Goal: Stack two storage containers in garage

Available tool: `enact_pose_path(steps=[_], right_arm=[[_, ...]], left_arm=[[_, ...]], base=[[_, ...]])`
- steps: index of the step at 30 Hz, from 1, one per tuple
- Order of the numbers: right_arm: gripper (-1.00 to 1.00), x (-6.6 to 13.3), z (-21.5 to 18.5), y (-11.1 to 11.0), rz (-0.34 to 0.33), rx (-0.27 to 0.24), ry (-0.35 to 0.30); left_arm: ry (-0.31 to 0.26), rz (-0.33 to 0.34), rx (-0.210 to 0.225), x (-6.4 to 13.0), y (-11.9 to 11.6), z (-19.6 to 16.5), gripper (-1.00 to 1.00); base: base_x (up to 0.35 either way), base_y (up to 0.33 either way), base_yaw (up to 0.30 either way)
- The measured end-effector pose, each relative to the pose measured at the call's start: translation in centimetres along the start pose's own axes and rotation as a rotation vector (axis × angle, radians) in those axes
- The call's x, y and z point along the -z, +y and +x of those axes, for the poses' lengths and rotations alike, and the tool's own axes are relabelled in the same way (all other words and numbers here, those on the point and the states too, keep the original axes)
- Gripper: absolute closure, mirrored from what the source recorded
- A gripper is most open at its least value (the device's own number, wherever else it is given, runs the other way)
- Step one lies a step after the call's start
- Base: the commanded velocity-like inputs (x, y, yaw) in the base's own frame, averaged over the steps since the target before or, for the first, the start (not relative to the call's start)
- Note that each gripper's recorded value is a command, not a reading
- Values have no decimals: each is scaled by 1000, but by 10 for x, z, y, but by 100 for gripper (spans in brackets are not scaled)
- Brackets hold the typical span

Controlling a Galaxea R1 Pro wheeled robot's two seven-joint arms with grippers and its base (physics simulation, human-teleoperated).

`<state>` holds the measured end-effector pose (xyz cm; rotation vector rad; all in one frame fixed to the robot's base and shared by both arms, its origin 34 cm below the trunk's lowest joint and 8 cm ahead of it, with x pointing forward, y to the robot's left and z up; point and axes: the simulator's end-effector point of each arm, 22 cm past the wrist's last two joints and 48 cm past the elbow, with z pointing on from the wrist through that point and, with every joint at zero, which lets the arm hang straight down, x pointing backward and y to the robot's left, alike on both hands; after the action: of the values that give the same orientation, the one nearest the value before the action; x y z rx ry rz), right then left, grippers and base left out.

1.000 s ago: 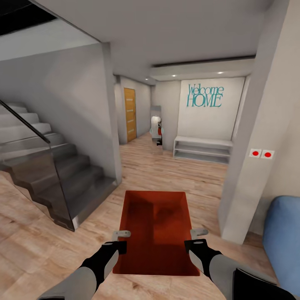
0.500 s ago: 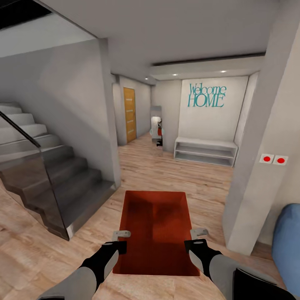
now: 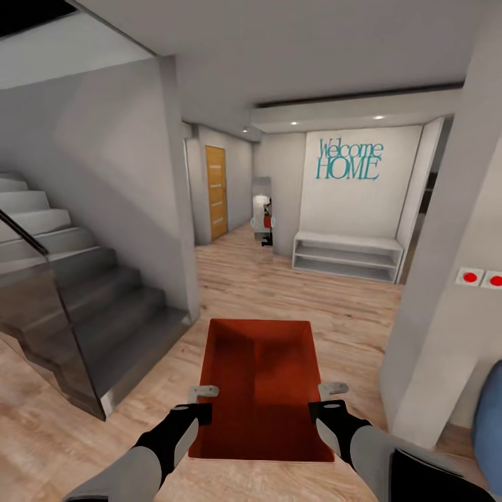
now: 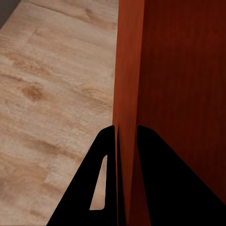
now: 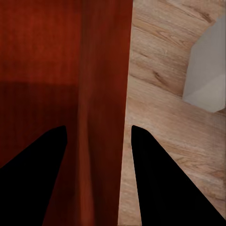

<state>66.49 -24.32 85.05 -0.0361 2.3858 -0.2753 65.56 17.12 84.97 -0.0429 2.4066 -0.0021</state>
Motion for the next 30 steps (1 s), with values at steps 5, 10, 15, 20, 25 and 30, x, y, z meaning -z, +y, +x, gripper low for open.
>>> enact_pose_path(steps=[5, 10, 15, 20, 25, 30], right_arm=[[100, 0, 0, 0, 0, 0, 0], [100, 0, 0, 0, 0, 0, 0], [100, 0, 0, 0, 0, 0, 0], [100, 0, 0, 0, 0, 0, 0], [100, 0, 0, 0, 0, 0, -1], [100, 0, 0, 0, 0, 0, -1]], left_arm=[[0, 0, 0, 0, 0, 0, 100], [0, 0, 0, 0, 0, 0, 100], [0, 0, 0, 0, 0, 0, 100], [0, 0, 0, 0, 0, 0, 100], [-1, 0, 0, 0, 0, 0, 100], [-1, 0, 0, 0, 0, 0, 100]], base=[[323, 0, 0], [323, 0, 0], [323, 0, 0], [323, 0, 0], [323, 0, 0], [323, 0, 0]])
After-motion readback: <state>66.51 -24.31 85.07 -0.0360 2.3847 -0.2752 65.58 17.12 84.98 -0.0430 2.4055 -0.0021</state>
